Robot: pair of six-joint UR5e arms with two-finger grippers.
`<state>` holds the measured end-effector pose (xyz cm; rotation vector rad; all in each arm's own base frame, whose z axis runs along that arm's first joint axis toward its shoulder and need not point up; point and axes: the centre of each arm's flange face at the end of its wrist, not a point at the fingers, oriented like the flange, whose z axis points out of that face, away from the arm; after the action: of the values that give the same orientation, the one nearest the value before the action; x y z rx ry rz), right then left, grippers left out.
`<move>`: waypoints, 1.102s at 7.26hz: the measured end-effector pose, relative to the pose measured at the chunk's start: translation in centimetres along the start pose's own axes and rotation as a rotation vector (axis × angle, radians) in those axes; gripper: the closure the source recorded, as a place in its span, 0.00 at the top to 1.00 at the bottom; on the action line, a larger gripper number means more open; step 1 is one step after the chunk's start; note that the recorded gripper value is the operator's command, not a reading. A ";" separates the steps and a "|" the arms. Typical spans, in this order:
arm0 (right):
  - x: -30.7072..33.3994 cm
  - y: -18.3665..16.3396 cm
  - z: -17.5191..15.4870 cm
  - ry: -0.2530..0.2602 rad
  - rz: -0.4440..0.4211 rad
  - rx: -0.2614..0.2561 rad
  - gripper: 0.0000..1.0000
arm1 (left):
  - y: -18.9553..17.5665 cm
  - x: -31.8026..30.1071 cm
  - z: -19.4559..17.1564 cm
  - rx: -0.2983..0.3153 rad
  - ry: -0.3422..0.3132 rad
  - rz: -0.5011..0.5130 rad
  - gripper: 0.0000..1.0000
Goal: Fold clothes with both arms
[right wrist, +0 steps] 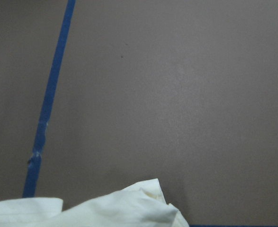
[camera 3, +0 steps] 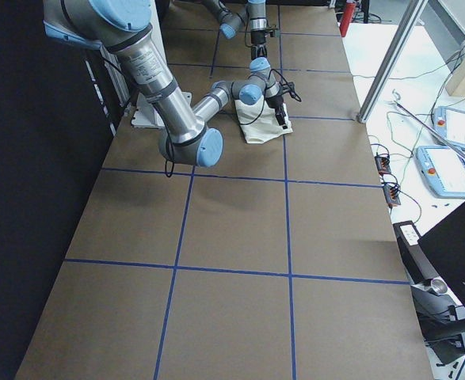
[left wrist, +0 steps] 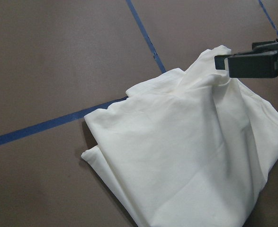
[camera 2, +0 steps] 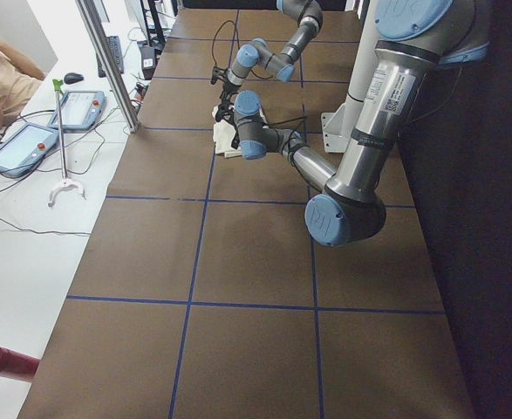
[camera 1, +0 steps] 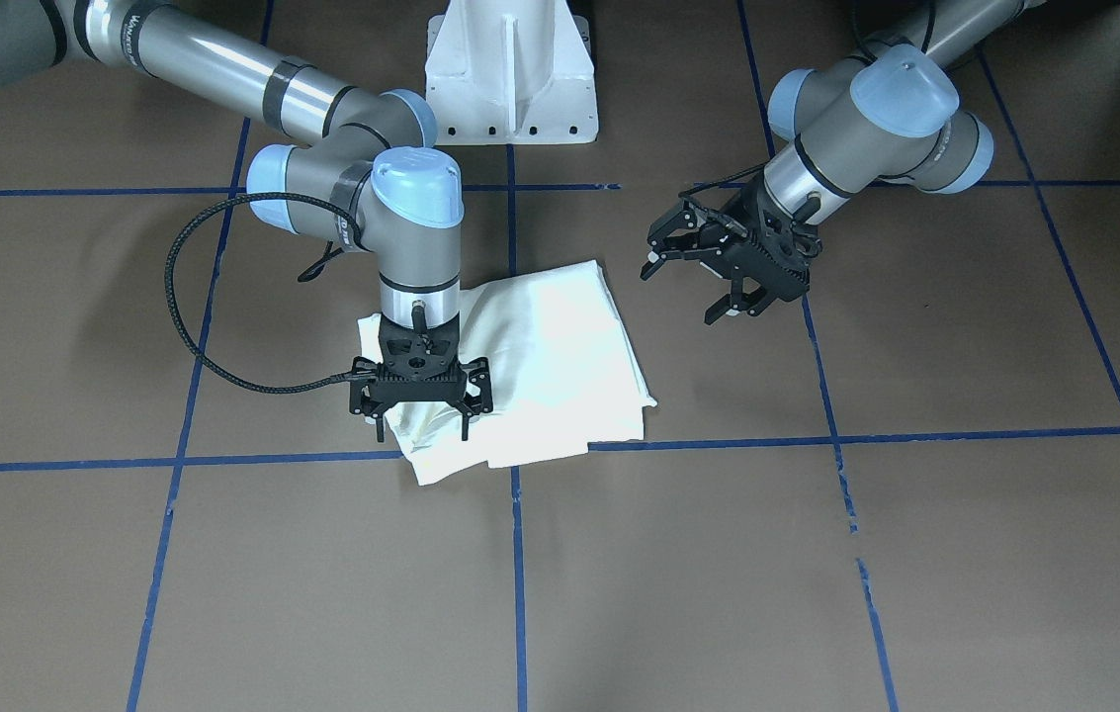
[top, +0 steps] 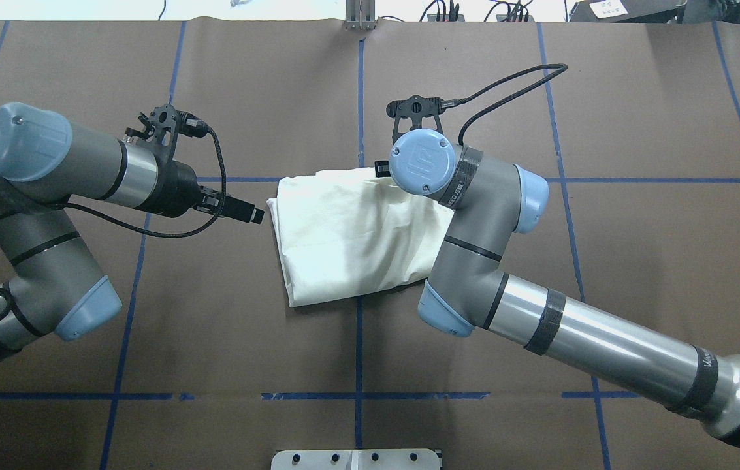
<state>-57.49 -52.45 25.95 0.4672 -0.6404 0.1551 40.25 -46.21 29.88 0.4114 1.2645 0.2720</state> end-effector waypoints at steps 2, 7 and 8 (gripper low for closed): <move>-0.6 2.0 0.6 0.004 -0.017 -0.022 1.00 | 0.1 -0.1 0.0 0.000 -0.001 -0.001 1.00; -0.3 1.7 0.6 -0.008 -0.017 -0.051 1.00 | 0.2 -0.2 -0.1 -0.002 -0.002 -0.002 1.00; 1.0 -0.8 0.1 -0.028 0.006 -0.082 1.00 | 0.2 -0.2 -0.1 -0.001 -0.002 -0.002 1.00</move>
<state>-56.55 -53.17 26.31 0.3890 -0.6733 0.1281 40.15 -46.12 30.08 0.4094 1.2628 0.2710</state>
